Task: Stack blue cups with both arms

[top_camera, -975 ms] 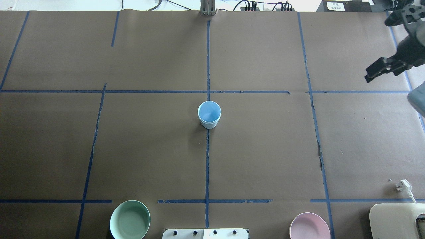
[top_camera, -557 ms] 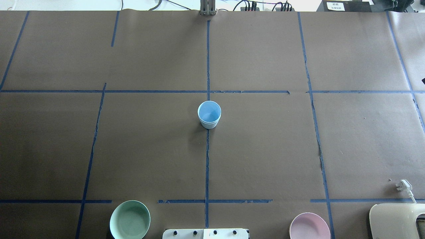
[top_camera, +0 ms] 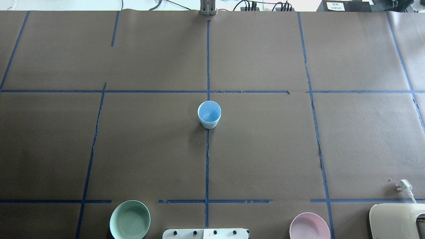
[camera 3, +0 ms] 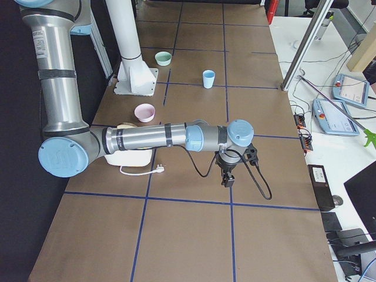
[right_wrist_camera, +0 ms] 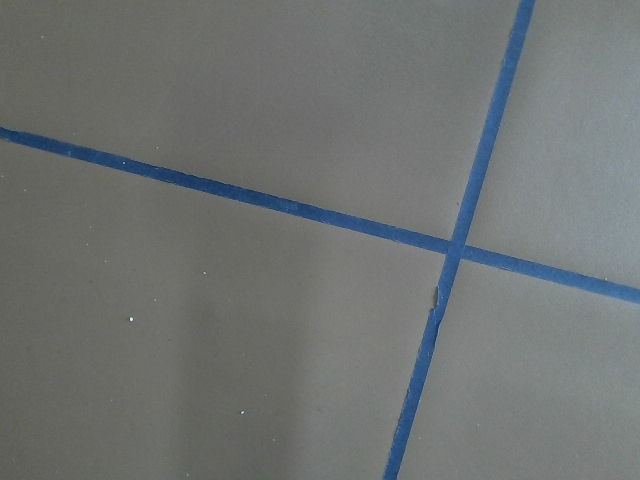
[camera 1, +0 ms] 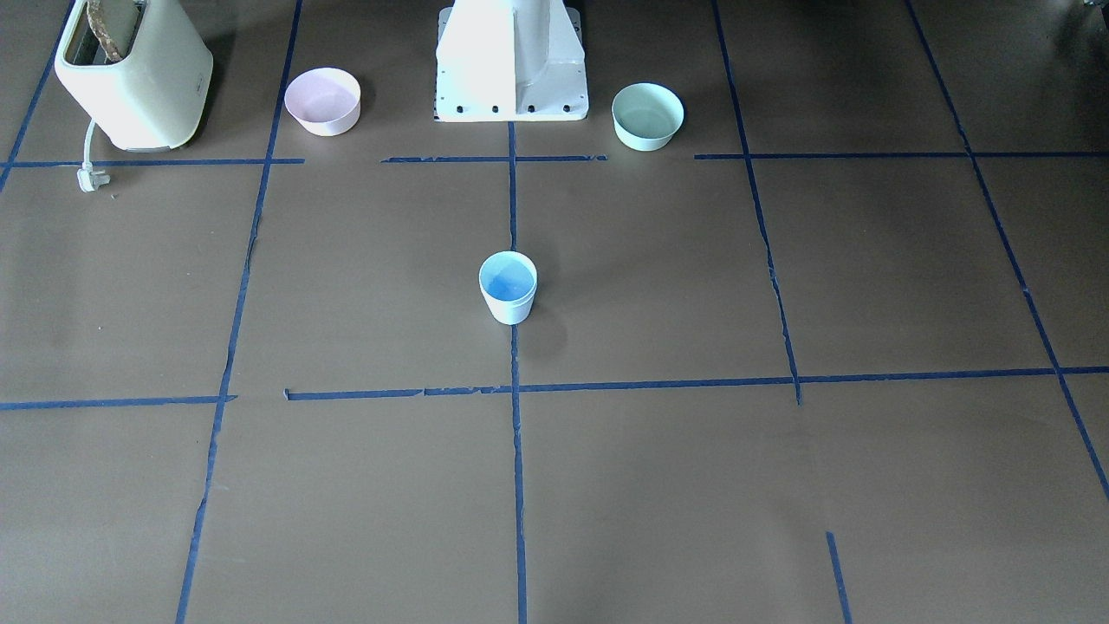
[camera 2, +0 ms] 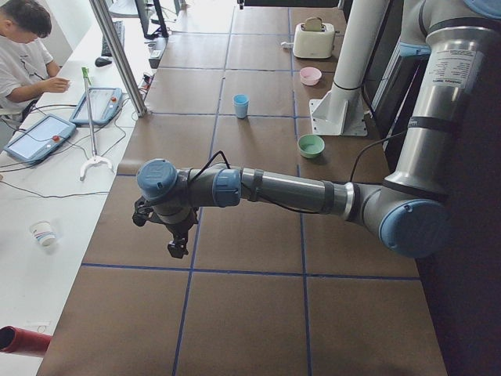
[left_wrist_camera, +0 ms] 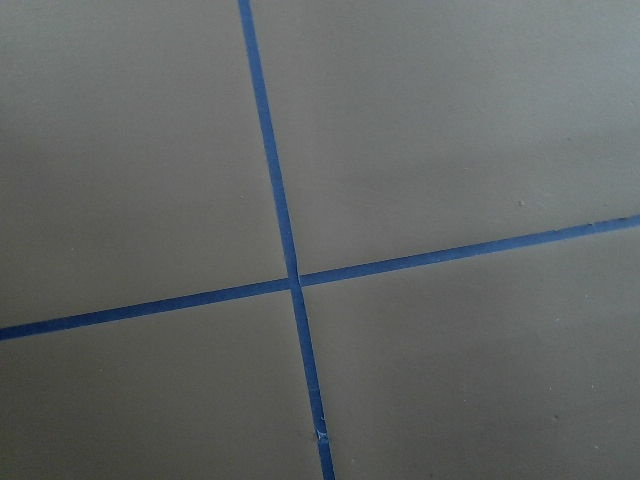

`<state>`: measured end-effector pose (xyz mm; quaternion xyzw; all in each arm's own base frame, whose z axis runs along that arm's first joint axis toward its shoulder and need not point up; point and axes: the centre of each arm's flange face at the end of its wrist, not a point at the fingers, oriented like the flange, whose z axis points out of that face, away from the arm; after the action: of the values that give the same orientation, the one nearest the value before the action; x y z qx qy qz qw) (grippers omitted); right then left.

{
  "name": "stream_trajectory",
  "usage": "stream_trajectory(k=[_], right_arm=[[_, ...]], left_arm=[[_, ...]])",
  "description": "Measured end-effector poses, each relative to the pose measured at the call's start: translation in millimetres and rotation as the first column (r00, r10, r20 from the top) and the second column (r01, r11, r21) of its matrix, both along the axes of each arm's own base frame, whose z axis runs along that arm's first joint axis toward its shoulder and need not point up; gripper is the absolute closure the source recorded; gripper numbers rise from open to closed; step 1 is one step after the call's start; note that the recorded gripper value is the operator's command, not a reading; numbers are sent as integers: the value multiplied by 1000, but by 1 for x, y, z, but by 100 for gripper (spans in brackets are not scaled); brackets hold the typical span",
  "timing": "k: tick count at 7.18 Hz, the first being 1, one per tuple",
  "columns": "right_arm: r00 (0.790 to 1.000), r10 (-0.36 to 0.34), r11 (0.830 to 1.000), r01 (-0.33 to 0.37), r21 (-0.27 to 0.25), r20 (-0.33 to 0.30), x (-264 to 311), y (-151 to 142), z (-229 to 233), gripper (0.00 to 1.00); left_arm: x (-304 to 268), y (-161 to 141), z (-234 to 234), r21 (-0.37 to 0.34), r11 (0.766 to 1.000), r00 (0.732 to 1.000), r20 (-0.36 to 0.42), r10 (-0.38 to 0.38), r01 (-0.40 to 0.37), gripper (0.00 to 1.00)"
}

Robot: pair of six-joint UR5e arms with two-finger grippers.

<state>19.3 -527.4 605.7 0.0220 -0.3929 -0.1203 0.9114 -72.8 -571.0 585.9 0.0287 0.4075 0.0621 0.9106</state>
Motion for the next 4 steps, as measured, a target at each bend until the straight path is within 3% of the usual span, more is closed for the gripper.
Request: stream_trajectory(k=[4], right_arm=[[1000, 25, 999, -25, -30, -3, 15, 9, 16, 0]], left_arm=[[29, -1, -12, -79, 996, 999, 21, 37, -35, 0]])
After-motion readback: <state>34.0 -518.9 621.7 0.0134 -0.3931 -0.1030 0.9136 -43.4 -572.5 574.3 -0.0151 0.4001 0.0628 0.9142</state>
